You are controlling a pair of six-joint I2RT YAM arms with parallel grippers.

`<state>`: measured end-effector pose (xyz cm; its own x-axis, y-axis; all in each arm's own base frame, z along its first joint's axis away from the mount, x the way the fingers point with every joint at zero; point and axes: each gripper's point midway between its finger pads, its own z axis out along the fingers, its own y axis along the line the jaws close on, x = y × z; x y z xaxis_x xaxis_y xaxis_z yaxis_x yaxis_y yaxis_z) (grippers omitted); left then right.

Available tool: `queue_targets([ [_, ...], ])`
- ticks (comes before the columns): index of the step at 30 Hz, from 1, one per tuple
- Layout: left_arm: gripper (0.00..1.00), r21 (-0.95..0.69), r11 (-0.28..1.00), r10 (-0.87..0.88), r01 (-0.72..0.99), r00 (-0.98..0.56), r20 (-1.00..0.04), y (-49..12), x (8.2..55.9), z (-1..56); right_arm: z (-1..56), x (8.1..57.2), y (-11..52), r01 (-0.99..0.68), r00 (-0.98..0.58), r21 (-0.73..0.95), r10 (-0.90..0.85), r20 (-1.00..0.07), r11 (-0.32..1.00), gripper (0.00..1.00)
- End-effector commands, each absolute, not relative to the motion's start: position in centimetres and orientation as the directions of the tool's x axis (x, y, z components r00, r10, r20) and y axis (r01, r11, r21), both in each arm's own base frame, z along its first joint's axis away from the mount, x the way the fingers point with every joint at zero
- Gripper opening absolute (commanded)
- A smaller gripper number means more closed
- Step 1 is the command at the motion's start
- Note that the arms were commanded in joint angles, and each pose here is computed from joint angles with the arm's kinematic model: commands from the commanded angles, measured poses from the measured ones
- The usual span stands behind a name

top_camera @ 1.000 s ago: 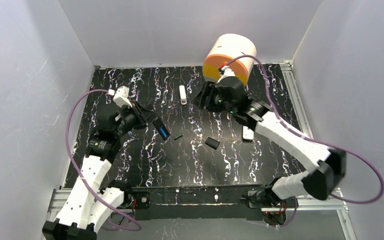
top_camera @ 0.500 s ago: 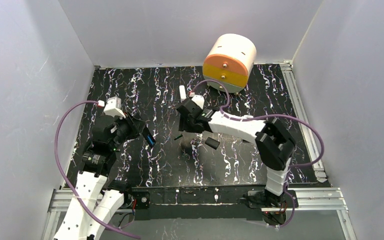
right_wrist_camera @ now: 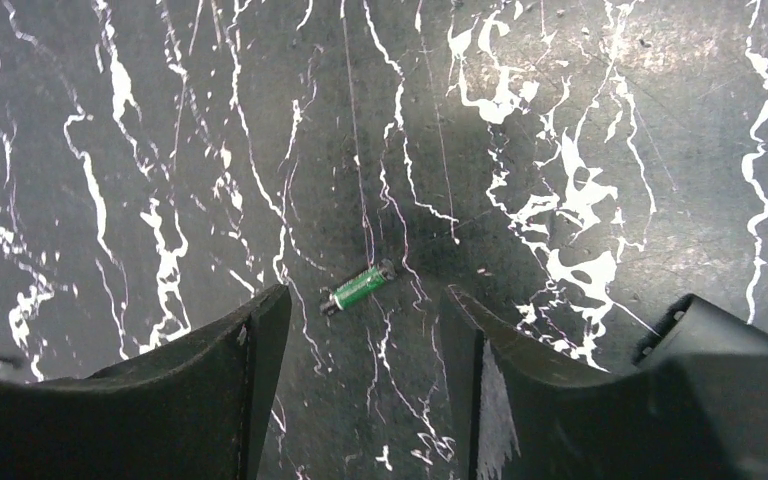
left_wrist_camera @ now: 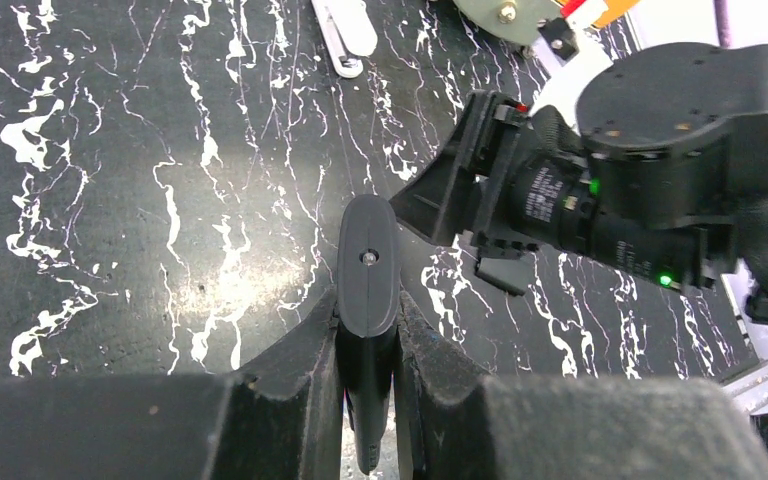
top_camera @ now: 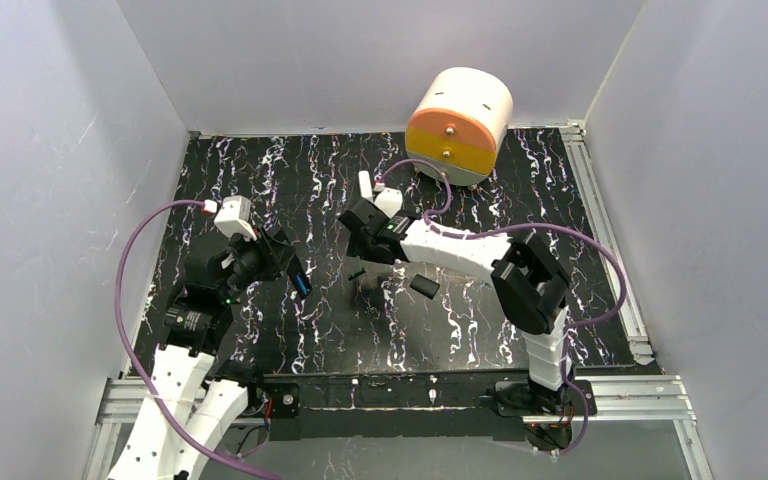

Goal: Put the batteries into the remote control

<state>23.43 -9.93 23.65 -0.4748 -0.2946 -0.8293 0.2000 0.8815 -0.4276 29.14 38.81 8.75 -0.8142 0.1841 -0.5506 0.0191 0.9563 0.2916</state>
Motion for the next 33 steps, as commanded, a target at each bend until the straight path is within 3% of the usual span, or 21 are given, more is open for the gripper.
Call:
queue_targets([
  [1,0.00,-0.420,0.873,-0.281,0.248,-0.449,-0.848,-10.3,23.3,24.4,7.8,29.9,39.3,0.135,-0.793,0.281,0.274,-0.544,0.950,0.64],
  [14,0.00,-0.414,0.881,-0.284,0.229,-0.444,-0.850,-9.9,23.3,24.0,5.2,29.1,40.3,0.183,-0.824,0.262,0.293,-0.484,0.948,0.53],
  [25,0.00,-0.387,0.915,-0.303,0.115,-0.437,-0.847,-8.0,23.7,23.0,3.7,27.8,41.3,0.151,-0.851,0.209,0.235,-0.470,0.966,0.54],
  [33,0.00,-0.391,0.914,-0.311,0.106,-0.434,-0.845,-7.9,23.6,22.9,3.2,27.6,41.2,0.094,-0.866,0.142,0.151,-0.476,0.985,0.48],
])
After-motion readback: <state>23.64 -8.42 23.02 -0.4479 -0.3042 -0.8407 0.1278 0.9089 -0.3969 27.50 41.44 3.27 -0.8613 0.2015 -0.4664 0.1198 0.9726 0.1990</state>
